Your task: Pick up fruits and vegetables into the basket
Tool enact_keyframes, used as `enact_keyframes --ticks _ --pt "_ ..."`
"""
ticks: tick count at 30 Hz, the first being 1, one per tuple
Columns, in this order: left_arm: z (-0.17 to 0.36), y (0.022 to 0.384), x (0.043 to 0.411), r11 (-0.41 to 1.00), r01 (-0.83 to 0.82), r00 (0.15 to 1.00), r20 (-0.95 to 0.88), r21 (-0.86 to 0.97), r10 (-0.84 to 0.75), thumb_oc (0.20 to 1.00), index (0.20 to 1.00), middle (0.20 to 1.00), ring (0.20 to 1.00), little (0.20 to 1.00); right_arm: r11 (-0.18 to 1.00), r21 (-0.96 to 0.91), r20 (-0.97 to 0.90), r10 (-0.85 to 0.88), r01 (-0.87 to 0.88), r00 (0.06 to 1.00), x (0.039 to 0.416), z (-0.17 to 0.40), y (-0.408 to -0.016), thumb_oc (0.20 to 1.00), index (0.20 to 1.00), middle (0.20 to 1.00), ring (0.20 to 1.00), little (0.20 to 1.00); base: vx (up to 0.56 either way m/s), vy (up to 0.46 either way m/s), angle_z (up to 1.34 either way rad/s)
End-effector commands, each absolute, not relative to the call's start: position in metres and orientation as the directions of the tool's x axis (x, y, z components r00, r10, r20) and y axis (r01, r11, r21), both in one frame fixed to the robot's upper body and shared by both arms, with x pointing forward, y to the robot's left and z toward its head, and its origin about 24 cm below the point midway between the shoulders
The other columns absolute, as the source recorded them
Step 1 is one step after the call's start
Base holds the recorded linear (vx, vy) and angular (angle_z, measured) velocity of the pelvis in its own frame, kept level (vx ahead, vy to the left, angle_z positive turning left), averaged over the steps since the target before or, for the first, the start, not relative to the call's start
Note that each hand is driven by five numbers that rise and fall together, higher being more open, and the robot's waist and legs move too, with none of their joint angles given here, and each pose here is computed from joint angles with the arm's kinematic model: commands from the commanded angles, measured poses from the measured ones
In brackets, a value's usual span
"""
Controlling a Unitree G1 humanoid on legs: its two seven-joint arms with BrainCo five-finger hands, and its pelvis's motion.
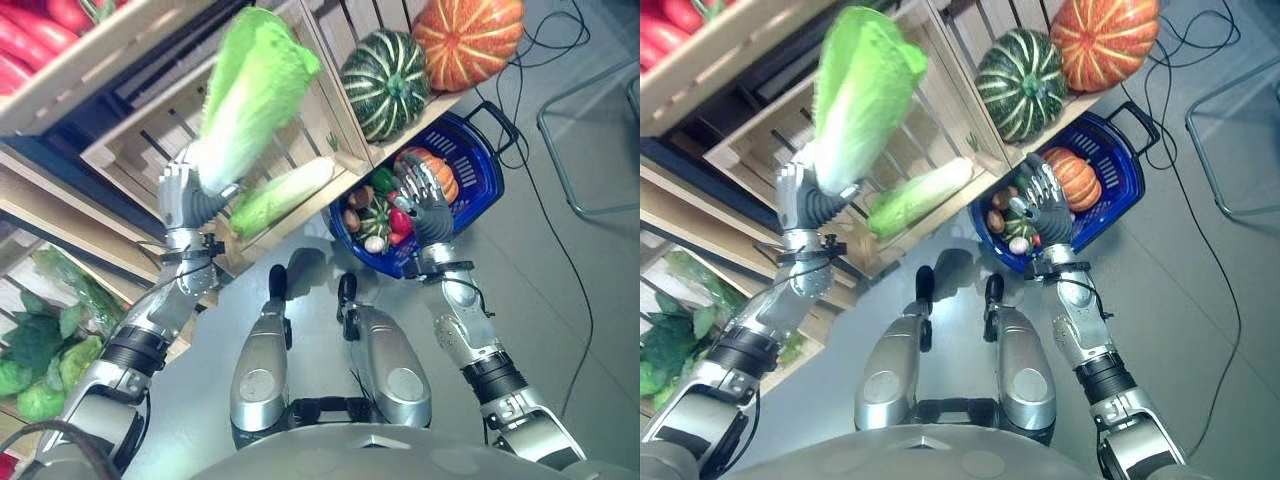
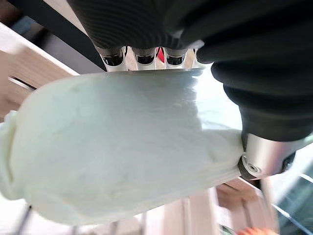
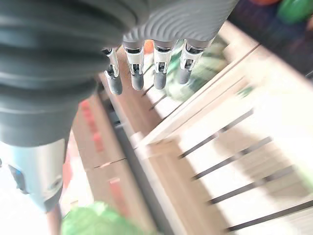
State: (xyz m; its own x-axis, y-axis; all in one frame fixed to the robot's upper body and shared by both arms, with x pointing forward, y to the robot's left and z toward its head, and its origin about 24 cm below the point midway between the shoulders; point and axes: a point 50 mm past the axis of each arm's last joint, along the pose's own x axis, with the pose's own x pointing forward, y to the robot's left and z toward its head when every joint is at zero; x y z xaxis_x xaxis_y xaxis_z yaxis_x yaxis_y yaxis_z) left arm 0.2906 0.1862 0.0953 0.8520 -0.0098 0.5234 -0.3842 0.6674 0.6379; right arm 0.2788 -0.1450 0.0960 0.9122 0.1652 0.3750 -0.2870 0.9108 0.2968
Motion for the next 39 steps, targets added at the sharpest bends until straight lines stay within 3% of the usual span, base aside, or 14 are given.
enact_keyframes --ticks 1,9,20,29,39 --pt "0.090 0.154 0.276 0.779 -0.208 0.845 0.510 0.591 -0.161 0.200 0.200 0.200 0.200 0.200 0.819 0.427 0.409 0.202 -0.382 0.890 0.270 0.094 -0.138 1.000 1.000 1.000 1.000 1.000 0.10 0.010 0.03" --pt "0.087 0.129 0.261 0.771 0.012 0.814 0.442 0.637 -0.378 0.200 0.200 0.200 0.200 0.200 0.719 0.528 0.456 0.209 -0.452 0.865 0.269 0.103 -0.132 1.000 1.000 1.000 1.000 1.000 0.07 0.012 0.03" --pt "0.084 0.116 0.254 0.650 0.208 0.760 0.298 0.731 -0.578 0.200 0.200 0.200 0.200 0.200 0.739 0.435 0.450 0.317 -0.515 0.835 0.270 0.109 -0.123 1.000 1.000 1.000 1.000 1.000 0.03 0.004 -0.04" --pt "0.081 0.119 0.251 0.506 0.263 0.741 0.163 0.822 -0.651 0.200 0.200 0.200 0.200 0.200 0.780 0.329 0.402 0.395 -0.533 0.826 0.268 0.108 -0.121 1.000 1.000 1.000 1.000 1.000 0.00 -0.001 0.00" --pt "0.080 0.119 0.249 0.478 0.373 0.717 0.080 0.795 -0.692 0.200 0.200 0.200 0.200 0.200 0.787 0.202 0.348 0.498 -0.583 0.794 0.269 0.109 -0.121 1.000 1.000 1.000 1.000 1.000 0.00 0.000 0.00"
